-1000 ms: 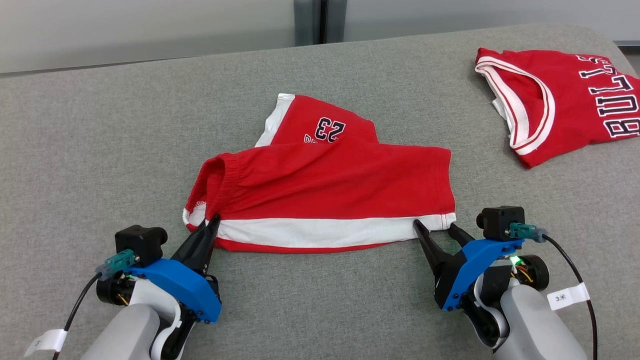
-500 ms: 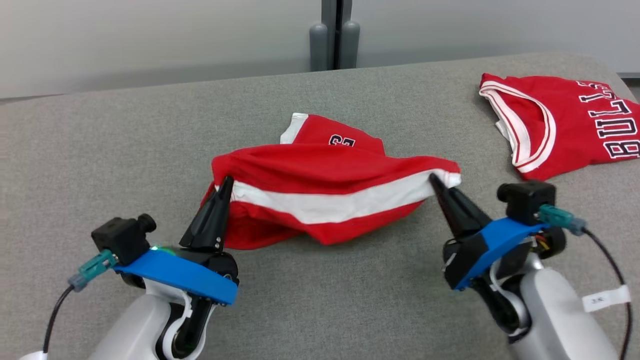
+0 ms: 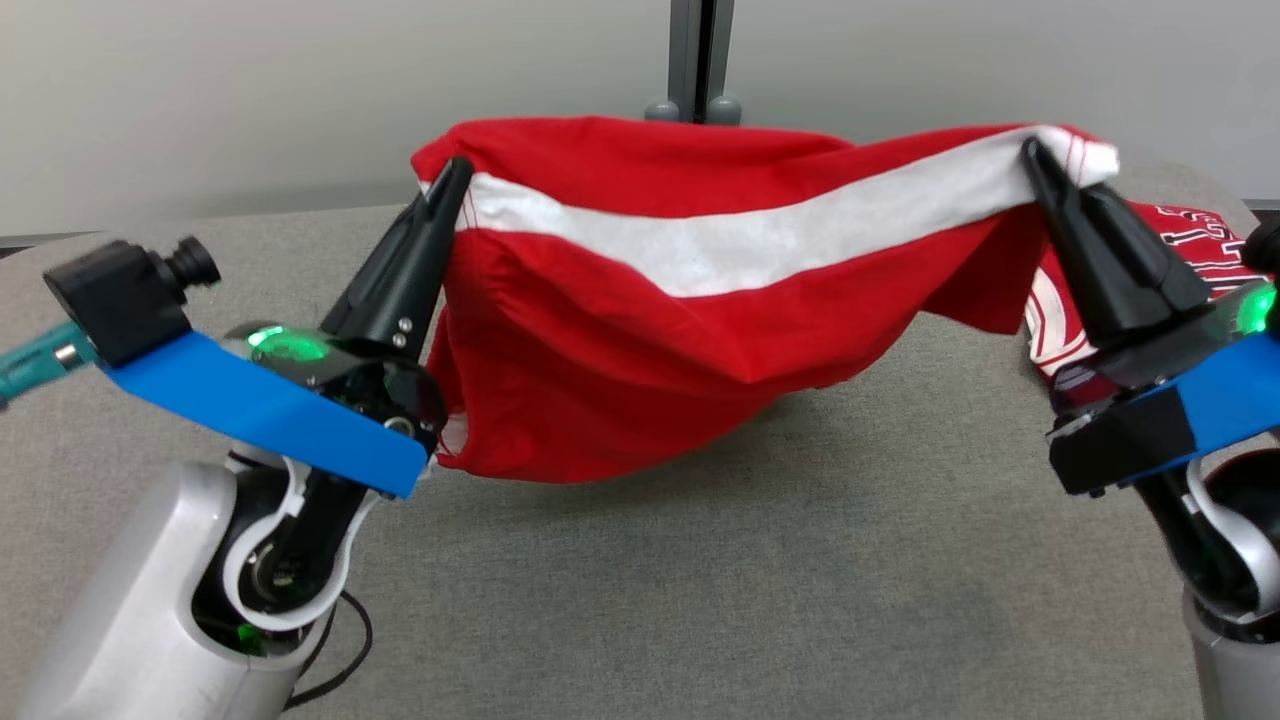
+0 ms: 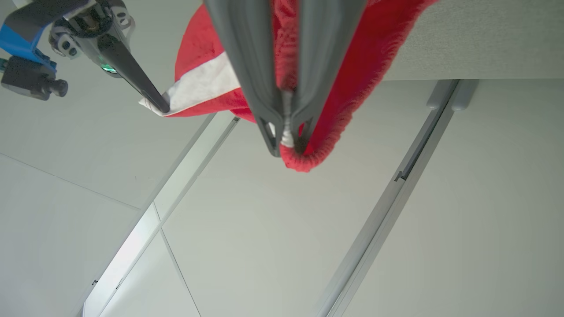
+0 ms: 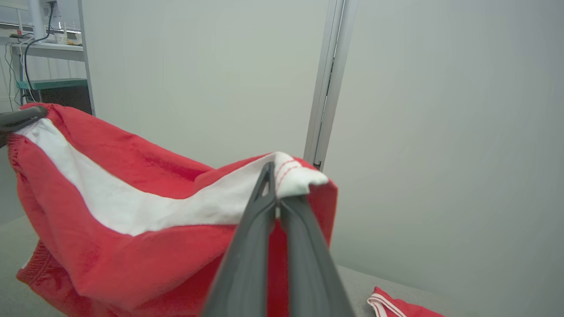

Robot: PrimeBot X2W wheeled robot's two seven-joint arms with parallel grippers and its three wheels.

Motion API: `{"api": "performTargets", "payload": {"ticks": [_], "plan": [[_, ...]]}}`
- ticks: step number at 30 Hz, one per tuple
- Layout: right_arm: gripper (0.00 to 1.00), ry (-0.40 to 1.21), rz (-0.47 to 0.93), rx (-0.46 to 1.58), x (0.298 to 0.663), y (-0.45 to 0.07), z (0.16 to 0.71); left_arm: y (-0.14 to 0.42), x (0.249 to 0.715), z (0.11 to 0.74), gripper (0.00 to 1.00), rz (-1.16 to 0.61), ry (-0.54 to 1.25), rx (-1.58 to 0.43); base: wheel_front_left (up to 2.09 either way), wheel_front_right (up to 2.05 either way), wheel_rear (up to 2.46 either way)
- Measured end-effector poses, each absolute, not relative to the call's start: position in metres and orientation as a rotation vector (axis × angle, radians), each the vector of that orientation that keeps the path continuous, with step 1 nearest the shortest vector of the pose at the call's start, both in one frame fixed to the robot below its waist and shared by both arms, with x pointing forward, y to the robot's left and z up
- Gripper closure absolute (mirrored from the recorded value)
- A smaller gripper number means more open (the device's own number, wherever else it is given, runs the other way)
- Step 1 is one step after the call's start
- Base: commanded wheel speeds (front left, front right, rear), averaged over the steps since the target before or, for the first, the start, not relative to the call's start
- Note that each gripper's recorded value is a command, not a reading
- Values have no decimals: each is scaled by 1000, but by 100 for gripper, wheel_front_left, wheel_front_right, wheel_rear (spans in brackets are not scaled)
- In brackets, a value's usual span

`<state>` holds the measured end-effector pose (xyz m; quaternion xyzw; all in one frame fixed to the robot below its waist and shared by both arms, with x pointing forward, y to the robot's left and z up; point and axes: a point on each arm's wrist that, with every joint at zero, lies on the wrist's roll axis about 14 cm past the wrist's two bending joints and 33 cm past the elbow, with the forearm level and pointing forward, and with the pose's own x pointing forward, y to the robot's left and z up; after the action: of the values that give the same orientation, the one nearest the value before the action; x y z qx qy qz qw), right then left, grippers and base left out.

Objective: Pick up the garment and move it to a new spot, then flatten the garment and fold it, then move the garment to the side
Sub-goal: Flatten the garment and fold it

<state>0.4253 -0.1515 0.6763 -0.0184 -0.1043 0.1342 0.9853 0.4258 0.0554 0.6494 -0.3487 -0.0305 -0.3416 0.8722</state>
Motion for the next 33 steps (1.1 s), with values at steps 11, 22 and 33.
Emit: {"api": "performTargets", "payload": {"ticks": [11, 22, 33], "plan": [[100, -136, 237, -129, 500, -177, 673, 61, 504, 646, 100, -640, -38, -606, 0, 0, 0], [100, -434, 202, -99, 585, -173, 725, 75, 602, 660, 100, -494, -261, -401, 0, 0, 0], [100, -162, 239, -169, 606, -160, 611, 69, 615, 594, 100, -440, -234, -481, 0, 0, 0]]}}
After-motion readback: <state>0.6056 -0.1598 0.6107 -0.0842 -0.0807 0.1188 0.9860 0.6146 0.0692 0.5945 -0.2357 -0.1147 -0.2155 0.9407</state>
